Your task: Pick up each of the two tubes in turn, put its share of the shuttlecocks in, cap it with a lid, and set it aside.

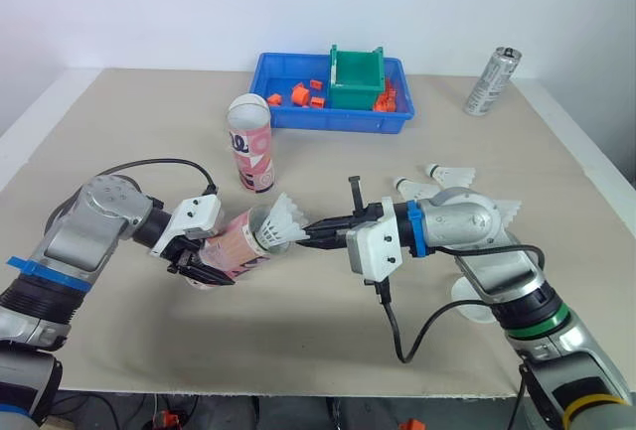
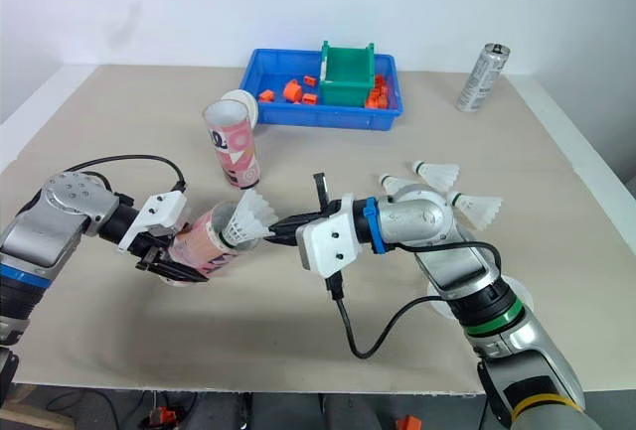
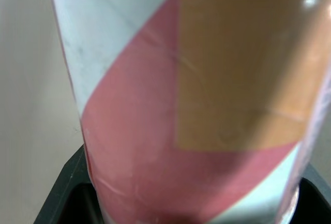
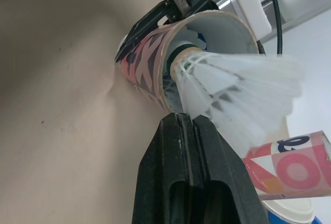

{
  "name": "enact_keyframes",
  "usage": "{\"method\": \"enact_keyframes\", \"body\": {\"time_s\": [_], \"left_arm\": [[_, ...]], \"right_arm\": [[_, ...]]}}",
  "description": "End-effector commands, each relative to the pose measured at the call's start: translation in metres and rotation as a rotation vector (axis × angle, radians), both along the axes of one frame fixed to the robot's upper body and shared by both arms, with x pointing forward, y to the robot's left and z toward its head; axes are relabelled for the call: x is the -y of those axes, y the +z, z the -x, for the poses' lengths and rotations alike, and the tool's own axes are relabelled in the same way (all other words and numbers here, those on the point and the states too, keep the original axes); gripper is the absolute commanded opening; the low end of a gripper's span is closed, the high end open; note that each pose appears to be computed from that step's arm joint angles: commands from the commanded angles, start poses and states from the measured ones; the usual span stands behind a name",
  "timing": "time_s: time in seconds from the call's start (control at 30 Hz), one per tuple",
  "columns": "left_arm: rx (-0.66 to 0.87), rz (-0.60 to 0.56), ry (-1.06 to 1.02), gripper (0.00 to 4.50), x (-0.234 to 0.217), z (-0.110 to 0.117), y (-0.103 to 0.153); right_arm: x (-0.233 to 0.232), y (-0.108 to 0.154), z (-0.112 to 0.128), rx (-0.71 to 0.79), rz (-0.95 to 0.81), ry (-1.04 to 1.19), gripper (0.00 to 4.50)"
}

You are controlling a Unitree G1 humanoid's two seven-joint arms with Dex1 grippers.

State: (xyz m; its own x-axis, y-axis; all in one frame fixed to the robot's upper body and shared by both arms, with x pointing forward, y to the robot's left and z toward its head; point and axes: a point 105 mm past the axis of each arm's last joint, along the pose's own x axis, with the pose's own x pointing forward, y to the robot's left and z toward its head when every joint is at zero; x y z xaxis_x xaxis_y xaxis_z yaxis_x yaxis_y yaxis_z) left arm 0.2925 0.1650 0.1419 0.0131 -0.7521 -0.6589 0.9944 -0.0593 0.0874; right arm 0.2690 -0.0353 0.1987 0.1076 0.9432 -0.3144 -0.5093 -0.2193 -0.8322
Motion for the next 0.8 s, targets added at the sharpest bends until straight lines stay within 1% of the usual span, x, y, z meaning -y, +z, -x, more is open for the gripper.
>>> {"method": "enact_keyframes", "body": {"time_s": [0.03, 0.1, 0.17, 0.23, 0.27, 0.3, 0.4, 0.53, 0.6, 0.63, 0.73, 0.8], "left_arm": [[0.039, 0.015, -0.015, 2.95, 0.003, 0.000, 0.010], [0.040, 0.015, -0.016, 2.95, 0.004, 0.000, 0.010], [0.040, 0.017, -0.017, 2.95, 0.004, 0.000, 0.010], [0.039, 0.018, -0.018, 2.95, 0.005, 0.000, 0.009], [0.039, 0.019, -0.019, 2.95, 0.005, -0.001, 0.009], [0.039, 0.019, -0.020, 2.95, 0.005, -0.001, 0.008], [0.040, 0.024, -0.021, 2.95, 0.007, 0.000, 0.008], [0.037, 0.025, -0.019, 2.95, 0.006, 0.001, 0.006], [0.035, 0.026, -0.017, 2.95, 0.006, 0.001, 0.006], [0.034, 0.027, -0.016, 2.95, 0.005, 0.001, 0.005], [0.033, 0.025, -0.021, 2.95, 0.006, 0.000, 0.004], [0.034, 0.027, -0.026, 2.95, 0.007, -0.001, 0.004]], "right_arm": [[-0.002, 0.006, 0.006, -0.003, 0.010, 0.030, 0.34], [-0.001, 0.007, 0.008, -0.045, 0.026, 0.031, 0.94], [0.000, 0.017, 0.009, -0.052, -0.010, 0.030, 1.85], [-0.001, 0.032, 0.011, -0.037, -0.088, 0.041, 2.91], [0.002, 0.035, 0.011, -0.059, -0.090, 0.029, 3.41], [0.005, 0.037, 0.010, -0.073, -0.101, 0.011, 3.41], [0.033, 0.042, -0.003, -0.194, -0.187, -0.180, 3.41], [0.076, 0.056, -0.014, -0.370, -0.438, -0.433, 3.41], [0.104, 0.059, -0.018, -0.421, -0.564, -0.570, 3.41], [0.112, 0.059, -0.018, -0.433, -0.594, -0.609, 3.41], [0.146, 0.043, -0.015, -0.485, -0.682, -0.762, 3.41], [0.166, 0.026, -0.012, -0.498, -0.686, -0.868, 3.41]]}}
